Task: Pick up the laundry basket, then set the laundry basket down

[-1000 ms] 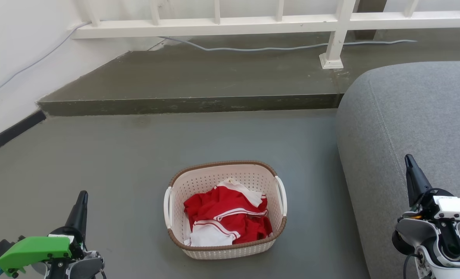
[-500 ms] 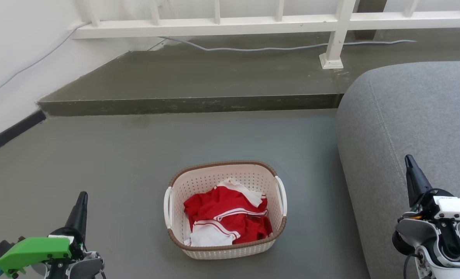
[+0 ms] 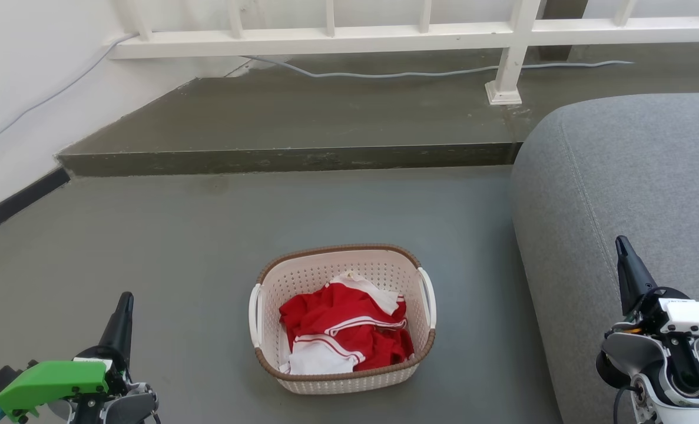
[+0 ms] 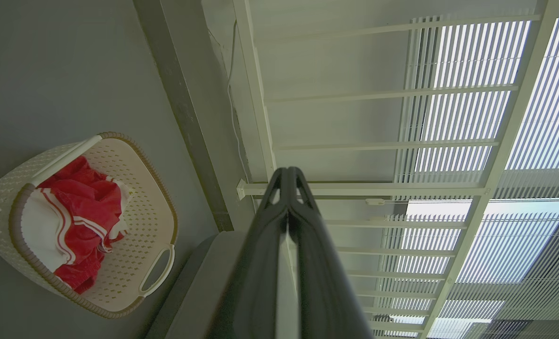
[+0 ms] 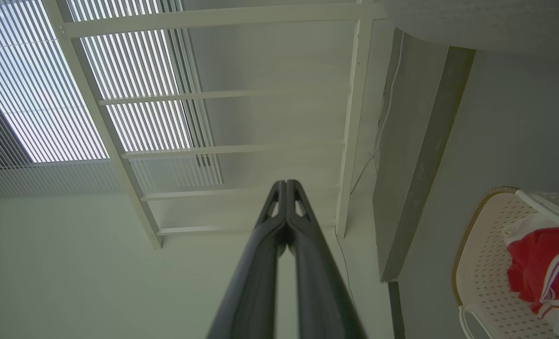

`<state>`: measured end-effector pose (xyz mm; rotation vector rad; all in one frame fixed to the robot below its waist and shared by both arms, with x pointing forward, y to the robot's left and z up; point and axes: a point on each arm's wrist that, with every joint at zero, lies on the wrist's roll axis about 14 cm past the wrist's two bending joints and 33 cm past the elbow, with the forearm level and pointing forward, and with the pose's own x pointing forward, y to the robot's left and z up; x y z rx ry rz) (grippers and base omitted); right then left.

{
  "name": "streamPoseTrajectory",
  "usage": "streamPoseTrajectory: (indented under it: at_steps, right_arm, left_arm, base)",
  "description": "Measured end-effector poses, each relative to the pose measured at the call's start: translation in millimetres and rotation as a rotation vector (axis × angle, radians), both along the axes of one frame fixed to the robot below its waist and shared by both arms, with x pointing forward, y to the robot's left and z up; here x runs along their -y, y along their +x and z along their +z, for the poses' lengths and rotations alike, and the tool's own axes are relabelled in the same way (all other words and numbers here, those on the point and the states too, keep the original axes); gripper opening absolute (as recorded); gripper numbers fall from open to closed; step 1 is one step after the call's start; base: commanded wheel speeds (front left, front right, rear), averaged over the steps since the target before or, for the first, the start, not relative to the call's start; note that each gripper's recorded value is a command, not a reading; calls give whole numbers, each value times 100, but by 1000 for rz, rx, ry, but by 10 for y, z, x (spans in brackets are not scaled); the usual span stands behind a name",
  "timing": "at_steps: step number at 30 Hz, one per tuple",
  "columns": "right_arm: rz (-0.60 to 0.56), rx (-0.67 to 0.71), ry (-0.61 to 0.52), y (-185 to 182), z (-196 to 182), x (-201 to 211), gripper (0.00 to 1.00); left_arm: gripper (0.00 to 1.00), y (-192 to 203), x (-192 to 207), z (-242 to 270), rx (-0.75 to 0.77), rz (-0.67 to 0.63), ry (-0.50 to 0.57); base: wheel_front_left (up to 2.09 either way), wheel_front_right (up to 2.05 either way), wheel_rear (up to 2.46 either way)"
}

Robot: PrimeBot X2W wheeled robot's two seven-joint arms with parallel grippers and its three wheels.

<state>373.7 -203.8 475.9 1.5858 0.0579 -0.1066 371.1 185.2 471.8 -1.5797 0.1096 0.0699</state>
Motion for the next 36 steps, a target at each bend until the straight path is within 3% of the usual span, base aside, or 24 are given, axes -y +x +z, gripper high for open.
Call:
streamPoseTrajectory:
  at_steps: [36]
  right_arm:
    - [1, -3, 2, -3, -9, 7, 0]
  left_arm:
    - [0, 0, -3, -7, -2, -1, -1]
  base:
    - [0, 0, 0]
